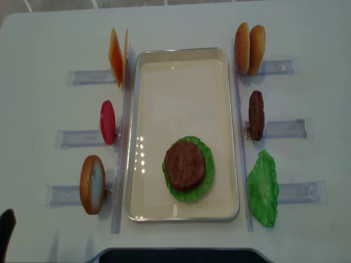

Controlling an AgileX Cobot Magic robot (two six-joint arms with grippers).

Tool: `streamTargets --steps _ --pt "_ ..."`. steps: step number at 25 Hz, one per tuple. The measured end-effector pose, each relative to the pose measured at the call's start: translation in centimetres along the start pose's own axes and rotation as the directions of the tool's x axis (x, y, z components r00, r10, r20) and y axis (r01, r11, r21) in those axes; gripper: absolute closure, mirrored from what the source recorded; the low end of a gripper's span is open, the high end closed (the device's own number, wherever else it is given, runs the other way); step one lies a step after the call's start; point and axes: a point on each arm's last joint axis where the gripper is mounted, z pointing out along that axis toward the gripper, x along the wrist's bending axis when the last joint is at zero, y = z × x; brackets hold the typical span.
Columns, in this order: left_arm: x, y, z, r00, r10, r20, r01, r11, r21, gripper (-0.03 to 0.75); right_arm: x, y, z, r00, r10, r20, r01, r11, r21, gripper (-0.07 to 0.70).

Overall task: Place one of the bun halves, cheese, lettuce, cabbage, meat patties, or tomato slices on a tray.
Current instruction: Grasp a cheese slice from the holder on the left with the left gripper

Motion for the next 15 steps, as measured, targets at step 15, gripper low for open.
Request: streamTargets --steps 15 --pt "0.00 0.00 0.00 1.000 0.000 0.000 0.000 1.000 0.000 0.027 0.00 0.00 0.00 1.000 -0.001 -0.001 0.001 1.000 0.000 0.220"
